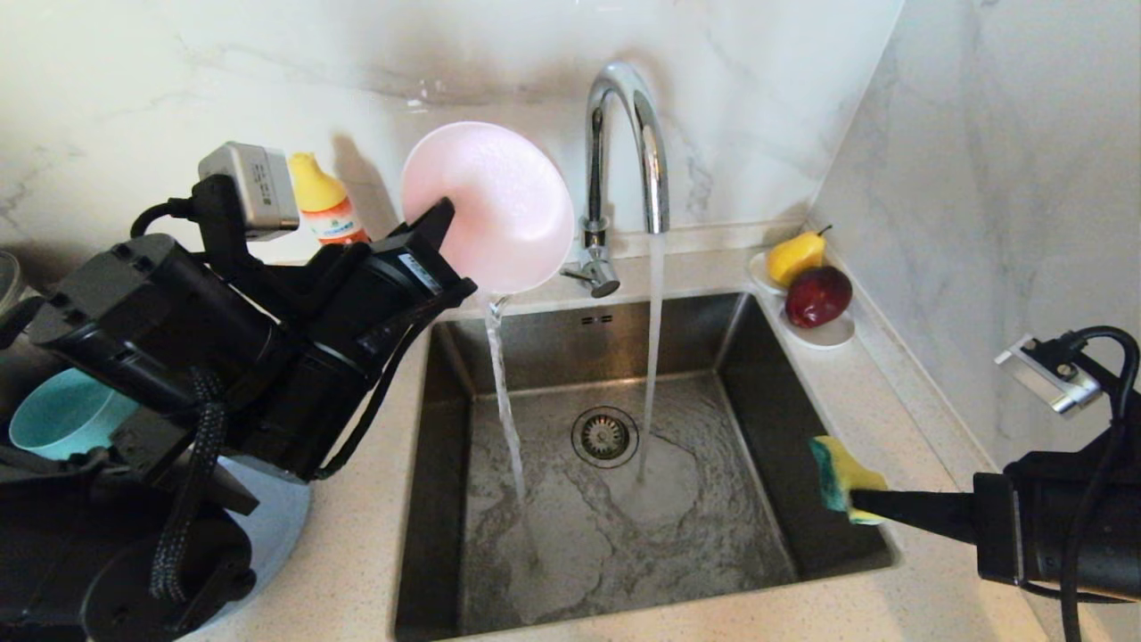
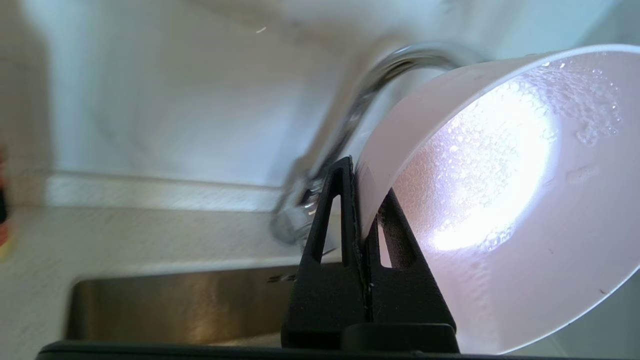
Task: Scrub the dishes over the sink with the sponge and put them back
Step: Rinse the bowl
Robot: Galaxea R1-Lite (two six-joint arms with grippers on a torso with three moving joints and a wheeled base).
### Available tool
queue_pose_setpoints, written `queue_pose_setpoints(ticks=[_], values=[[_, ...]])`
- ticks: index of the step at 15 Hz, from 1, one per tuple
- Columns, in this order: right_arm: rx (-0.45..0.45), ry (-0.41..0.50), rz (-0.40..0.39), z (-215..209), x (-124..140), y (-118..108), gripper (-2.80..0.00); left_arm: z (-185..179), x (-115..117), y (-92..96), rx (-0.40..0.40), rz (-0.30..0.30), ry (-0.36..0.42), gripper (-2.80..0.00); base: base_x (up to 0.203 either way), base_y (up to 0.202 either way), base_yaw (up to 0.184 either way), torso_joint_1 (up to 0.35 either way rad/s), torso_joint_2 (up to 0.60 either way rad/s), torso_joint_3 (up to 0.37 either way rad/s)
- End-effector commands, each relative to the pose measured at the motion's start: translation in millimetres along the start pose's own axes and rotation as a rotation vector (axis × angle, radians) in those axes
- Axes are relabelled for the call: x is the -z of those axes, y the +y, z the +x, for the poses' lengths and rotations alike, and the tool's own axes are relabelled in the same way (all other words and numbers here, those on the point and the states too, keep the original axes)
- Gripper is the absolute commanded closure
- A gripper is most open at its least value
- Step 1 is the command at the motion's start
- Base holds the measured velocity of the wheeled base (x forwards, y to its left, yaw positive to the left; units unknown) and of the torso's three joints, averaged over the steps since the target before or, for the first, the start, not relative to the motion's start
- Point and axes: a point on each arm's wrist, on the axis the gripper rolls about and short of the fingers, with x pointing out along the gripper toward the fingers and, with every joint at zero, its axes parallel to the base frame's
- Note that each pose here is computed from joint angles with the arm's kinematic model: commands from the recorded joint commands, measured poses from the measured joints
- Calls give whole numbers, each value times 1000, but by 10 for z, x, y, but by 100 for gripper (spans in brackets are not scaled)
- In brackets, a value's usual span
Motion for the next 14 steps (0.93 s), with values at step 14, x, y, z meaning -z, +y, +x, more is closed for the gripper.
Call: queue_pose_setpoints(ticks=[14], values=[[-3, -34, -2, -77, -22, 21, 0, -133, 85, 475, -239, 54, 496, 0, 0, 0, 0, 0, 0, 0]])
